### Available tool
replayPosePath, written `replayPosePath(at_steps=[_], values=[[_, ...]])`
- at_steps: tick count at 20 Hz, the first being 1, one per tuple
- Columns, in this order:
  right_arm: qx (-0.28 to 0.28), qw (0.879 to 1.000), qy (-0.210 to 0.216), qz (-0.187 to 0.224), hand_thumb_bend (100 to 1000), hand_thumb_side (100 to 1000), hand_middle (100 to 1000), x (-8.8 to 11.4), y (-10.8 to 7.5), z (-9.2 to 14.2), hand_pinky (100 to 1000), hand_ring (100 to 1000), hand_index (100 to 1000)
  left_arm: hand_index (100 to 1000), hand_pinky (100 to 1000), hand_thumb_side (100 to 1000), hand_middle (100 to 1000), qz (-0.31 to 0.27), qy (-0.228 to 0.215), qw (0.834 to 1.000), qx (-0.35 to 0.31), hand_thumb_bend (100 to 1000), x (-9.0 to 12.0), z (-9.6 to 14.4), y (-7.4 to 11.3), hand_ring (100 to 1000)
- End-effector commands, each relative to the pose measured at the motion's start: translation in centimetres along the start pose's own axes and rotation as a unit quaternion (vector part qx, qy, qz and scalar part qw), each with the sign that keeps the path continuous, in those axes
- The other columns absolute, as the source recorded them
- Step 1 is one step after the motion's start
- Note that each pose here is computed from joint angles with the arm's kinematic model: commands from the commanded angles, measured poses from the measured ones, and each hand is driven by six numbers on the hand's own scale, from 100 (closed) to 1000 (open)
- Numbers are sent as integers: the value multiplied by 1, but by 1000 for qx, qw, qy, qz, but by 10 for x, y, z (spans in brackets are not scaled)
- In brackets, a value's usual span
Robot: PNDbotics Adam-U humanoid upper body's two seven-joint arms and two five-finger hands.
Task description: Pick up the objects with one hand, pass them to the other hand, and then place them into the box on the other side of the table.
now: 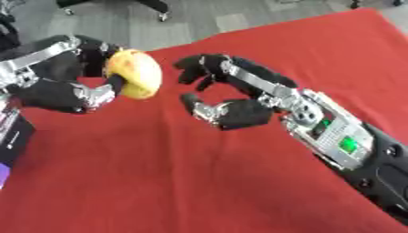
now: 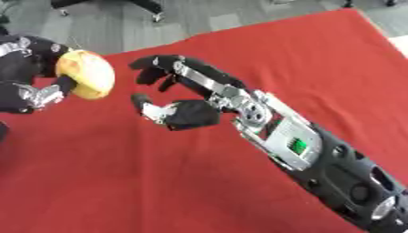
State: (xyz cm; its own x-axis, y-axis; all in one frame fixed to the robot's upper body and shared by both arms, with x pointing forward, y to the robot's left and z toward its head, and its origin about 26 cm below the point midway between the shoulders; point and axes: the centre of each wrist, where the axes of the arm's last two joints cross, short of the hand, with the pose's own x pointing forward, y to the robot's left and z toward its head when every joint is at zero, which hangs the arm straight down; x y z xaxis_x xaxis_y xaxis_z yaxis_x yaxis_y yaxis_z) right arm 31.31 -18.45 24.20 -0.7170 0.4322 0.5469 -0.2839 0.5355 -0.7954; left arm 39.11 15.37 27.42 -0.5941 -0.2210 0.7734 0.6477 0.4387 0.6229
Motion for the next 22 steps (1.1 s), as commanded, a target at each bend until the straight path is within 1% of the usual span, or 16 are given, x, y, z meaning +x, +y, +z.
replayPosePath(at_steps=[1, 4, 5, 9, 14, 15, 16, 19, 22], values=[[-6, 1000, 2, 27, 186, 774, 769, 1, -8, 2, 756, 826, 928, 586, 701, 100, 496, -16, -7, 1000, 17, 100, 10, 9, 12, 599], [-11, 999, 5, 32, 191, 784, 769, 0, -8, 2, 755, 826, 928, 595, 701, 108, 504, -21, -6, 1000, 19, 100, 11, 10, 12, 604], [-12, 999, 6, 33, 191, 784, 768, 0, -8, 2, 755, 826, 928, 587, 698, 145, 496, -21, -5, 999, 23, 100, 11, 12, 12, 600], [-16, 999, 10, 34, 175, 782, 766, -1, -6, 3, 755, 825, 924, 580, 694, 167, 490, -28, -1, 998, 55, 100, 7, 20, 17, 596], [-16, 999, 12, 35, 160, 767, 764, 0, -5, 5, 755, 824, 921, 567, 683, 158, 481, -60, 17, 994, 94, 100, 6, 28, 21, 587], [-16, 999, 12, 36, 162, 765, 764, 0, -5, 5, 756, 824, 920, 567, 683, 212, 483, -67, 23, 992, 104, 100, 5, 30, 22, 588], [-15, 999, 13, 36, 155, 763, 763, 1, -5, 6, 756, 824, 920, 569, 685, 147, 484, -74, 28, 990, 113, 100, 5, 32, 23, 591], [-17, 999, 14, 37, 149, 757, 763, 2, -5, 7, 755, 824, 919, 565, 685, 149, 483, -94, 50, 982, 153, 100, 4, 44, 30, 591], [-19, 999, 14, 38, 144, 751, 763, 3, -6, 9, 756, 824, 919, 569, 688, 149, 487, -103, 77, 973, 194, 100, 0, 60, 38, 595]])
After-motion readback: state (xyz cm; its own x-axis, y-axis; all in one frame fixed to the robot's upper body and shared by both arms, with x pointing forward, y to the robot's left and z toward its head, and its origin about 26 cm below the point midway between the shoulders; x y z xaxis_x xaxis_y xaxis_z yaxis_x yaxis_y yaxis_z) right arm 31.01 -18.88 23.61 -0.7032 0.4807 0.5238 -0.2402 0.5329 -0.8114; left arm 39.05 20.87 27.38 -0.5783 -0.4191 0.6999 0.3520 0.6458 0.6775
